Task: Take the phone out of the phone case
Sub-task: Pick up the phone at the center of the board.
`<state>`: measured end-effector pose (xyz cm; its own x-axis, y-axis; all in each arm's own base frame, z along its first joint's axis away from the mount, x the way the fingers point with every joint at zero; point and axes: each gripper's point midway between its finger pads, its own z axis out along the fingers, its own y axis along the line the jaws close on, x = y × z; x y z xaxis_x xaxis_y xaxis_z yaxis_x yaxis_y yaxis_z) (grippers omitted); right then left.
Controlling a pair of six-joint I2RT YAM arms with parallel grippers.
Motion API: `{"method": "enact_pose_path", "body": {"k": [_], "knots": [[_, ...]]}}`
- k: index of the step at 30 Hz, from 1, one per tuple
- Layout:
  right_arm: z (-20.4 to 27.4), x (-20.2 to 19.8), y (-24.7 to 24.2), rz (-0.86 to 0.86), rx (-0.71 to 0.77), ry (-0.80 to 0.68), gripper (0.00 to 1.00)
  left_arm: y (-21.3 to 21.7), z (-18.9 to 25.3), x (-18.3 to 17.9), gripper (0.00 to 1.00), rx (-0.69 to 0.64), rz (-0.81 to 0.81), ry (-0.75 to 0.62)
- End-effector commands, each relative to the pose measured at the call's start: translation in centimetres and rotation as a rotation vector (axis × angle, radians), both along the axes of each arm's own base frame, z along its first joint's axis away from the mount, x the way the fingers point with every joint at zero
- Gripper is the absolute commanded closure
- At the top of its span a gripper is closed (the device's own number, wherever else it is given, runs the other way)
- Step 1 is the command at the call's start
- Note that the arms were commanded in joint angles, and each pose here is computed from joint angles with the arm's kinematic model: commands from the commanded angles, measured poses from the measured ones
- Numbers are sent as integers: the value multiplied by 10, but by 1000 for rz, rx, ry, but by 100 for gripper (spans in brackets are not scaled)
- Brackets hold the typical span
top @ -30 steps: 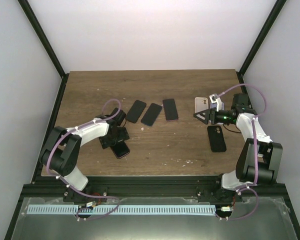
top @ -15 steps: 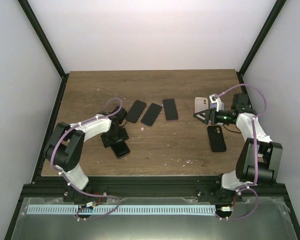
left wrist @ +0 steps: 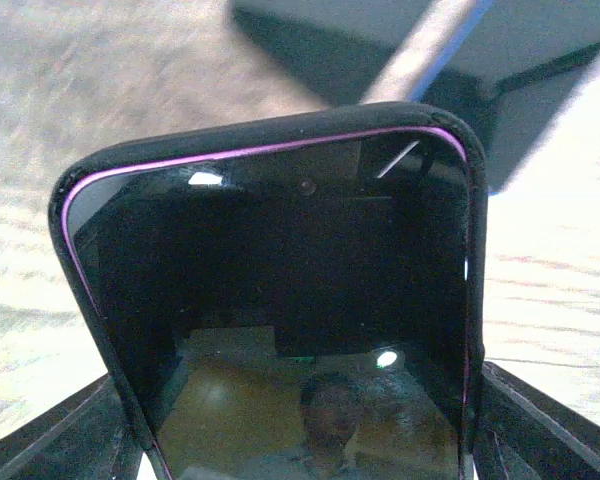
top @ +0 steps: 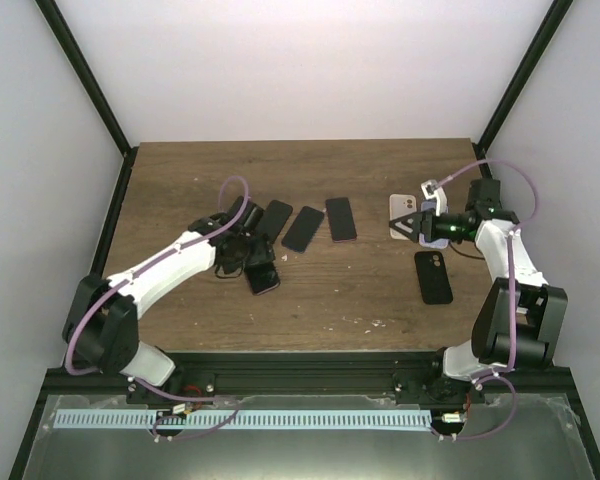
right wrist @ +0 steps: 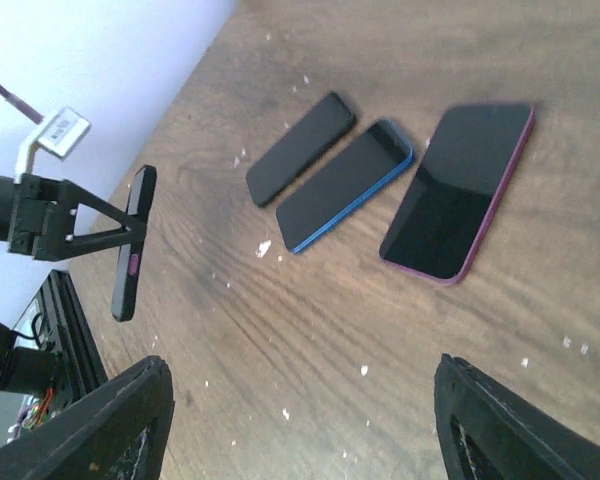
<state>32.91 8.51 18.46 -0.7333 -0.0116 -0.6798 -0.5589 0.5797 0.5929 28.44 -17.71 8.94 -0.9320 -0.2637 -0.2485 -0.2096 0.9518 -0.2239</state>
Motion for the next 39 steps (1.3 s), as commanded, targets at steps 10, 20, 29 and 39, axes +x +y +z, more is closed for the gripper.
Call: {"method": "enact_pose_path", "body": {"k": [10, 20, 29, 39], "knots": [[66, -7, 59, 190, -44, -111, 31, -100, 150, 79, 61, -260, -98, -537], [60, -20, 126, 347, -108, -97, 32, -140, 182, 83, 60, -346, -147, -586], [58, -19, 168, 419, -80, -61, 45, -152, 189, 76, 59, -375, -154, -597], [54, -17, 183, 445, -41, -12, 99, -145, 186, 74, 27, -326, -174, -614]]}}
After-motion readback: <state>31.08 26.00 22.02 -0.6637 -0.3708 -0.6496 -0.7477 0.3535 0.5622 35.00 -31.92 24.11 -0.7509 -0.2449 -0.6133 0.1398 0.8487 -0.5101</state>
